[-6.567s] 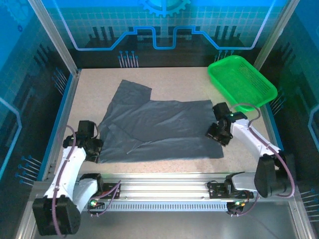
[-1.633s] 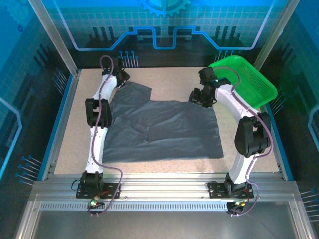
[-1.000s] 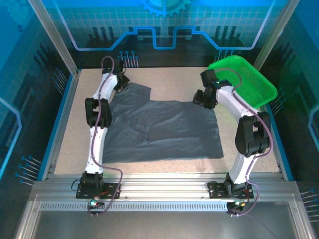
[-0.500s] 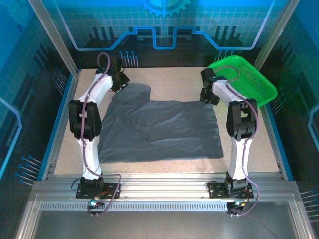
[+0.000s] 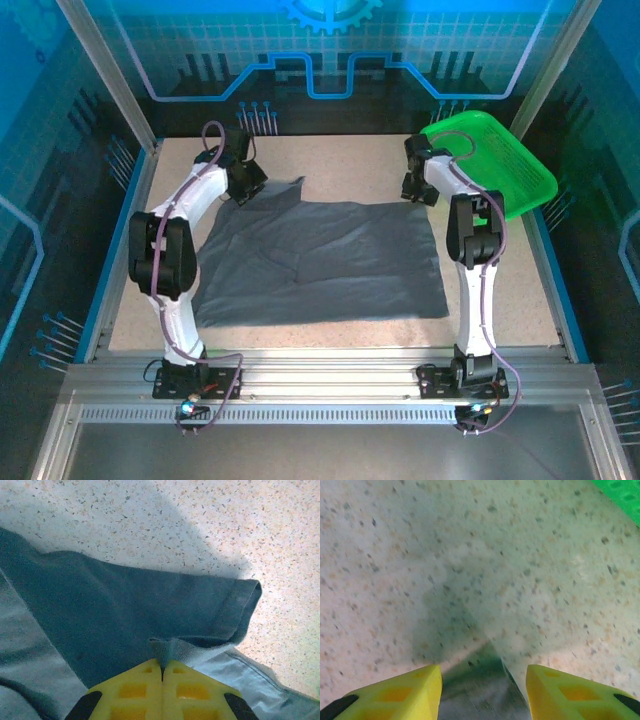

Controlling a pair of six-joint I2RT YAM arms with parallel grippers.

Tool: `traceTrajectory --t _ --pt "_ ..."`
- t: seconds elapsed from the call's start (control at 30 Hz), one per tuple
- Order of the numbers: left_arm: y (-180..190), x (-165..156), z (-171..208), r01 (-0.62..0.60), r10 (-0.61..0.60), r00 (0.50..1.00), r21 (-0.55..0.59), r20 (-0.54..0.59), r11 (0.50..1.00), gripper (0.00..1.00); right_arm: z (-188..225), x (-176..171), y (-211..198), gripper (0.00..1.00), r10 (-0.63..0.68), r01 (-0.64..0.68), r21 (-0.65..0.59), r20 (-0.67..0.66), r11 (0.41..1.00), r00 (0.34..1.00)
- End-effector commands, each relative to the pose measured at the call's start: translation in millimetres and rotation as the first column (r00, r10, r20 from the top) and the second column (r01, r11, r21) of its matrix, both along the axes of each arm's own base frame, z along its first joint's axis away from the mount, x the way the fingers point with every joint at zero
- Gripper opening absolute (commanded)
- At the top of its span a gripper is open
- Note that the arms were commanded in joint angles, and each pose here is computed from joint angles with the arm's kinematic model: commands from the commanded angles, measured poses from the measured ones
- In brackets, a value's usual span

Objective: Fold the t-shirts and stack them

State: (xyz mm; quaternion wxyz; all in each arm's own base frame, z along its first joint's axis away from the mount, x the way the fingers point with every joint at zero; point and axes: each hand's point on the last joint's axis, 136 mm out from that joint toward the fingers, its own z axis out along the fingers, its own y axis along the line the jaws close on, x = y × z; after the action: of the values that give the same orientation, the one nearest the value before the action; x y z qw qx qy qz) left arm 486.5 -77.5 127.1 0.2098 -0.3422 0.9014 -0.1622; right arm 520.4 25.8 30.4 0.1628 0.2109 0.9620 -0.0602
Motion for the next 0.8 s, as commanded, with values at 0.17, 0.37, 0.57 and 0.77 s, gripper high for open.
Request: traceTrajectory --t 0.17,0.37,0.57,0.77 --pt "-5.2 -8.0 20.8 0.003 -0.001 0.999 -0.045 0.041 0.999 0.00 -28.7 -22.1 -12.5 0.41 -0.026 0.036 0.051 -0.184 0.998 0.983" --pt "-4.2 -13.6 25.1 0.005 -0.003 0.999 -0.043 0.043 0.999 0.00 -30.3 -32.5 -18.7 0.37 -0.041 0.051 0.047 -0.191 0.998 0.981" --pt "-1.6 -16.7 33.9 0.006 -0.005 0.999 -0.032 0.052 0.999 0.00 -24.8 -29.1 -25.1 0.14 -0.051 0.059 0.042 -0.172 0.997 0.984" --pt "13.8 -19.9 37.9 -0.014 0.015 0.999 -0.025 0.047 1.000 0.00 8.1 -14.8 -26.1 0.00 -0.036 0.038 0.031 -0.076 0.999 0.996"
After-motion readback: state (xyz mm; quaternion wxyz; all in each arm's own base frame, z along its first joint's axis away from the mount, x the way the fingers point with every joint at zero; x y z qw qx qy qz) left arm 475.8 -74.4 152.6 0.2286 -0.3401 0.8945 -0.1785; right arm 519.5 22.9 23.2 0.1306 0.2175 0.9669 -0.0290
